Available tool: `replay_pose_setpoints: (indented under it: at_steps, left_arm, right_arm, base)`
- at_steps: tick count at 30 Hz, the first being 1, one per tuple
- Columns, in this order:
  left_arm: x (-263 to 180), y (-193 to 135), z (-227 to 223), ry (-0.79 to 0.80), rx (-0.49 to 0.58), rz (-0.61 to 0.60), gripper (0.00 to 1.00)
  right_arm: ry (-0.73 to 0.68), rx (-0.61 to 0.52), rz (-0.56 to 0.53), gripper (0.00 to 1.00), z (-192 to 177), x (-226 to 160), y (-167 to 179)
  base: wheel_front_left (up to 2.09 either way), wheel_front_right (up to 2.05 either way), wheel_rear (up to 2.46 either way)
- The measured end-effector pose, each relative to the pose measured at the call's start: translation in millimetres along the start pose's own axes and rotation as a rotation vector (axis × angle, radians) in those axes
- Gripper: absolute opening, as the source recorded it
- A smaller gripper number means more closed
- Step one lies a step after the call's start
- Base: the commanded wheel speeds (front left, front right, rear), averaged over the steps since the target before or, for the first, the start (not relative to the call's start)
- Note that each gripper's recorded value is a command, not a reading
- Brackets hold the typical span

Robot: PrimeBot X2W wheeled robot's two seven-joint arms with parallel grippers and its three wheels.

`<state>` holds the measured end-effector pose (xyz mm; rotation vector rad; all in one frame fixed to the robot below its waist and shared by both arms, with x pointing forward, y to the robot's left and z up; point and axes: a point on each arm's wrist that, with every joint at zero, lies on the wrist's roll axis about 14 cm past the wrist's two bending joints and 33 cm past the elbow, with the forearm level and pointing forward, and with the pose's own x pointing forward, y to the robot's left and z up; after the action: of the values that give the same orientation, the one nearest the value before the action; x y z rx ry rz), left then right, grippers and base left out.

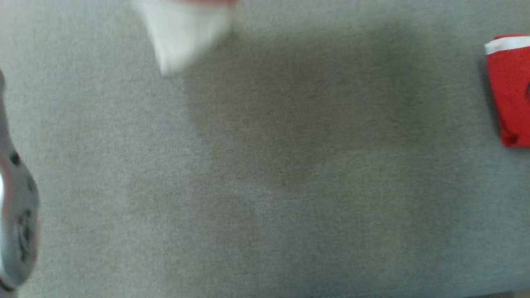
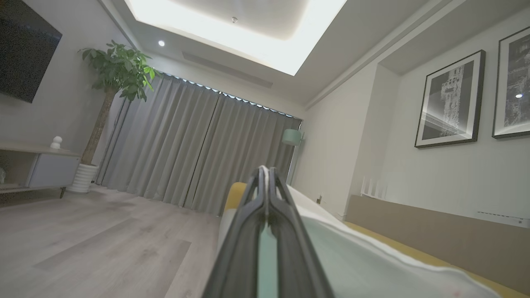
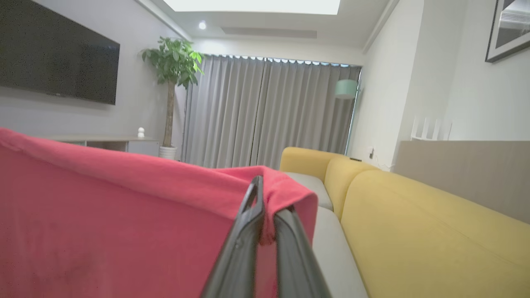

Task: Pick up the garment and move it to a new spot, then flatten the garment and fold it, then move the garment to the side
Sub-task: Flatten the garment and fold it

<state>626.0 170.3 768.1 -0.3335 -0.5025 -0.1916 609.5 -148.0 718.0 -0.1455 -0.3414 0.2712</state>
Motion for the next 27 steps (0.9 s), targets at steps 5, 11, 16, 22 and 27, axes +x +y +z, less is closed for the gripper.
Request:
replay_pose_setpoints:
  at_steps: [5,11,16,22,27]
  left_arm:
    - [11.4,13.2,-8.0,-0.030,0.018,0.010,0.00]
    - [-14.5,19.3,-57.1,0.101,0.123,-0.017,0.00]
    - [-67.1,31.5,-120.8,0.298,0.151,-0.013,0.00]
    - [-153.2,9.1,-177.2,0.593,0.137,-0.145,0.00]
    - [-218.0,23.6,-180.6,0.800,0.199,-0.204,0.00]
  right_arm:
    - [-0.004,0.006,-0.004,0.00,-27.3,23.7,1.4]
    - [0.225,0.076,0.026,0.00,-116.2,-2.9,27.6]
    - [0.423,0.081,0.080,0.00,-177.9,-46.3,49.4]
    - [0.666,0.052,0.137,0.00,-225.2,-110.1,55.3]
    - [0.782,0.039,0.173,0.00,-231.6,-150.3,51.1]
  base:
    - [0.00,0.00,0.00]
    - [0.00,0.00,0.00]
    - [0.00,0.00,0.00]
    - [0.00,0.00,0.00]
    - [0.00,0.00,0.00]
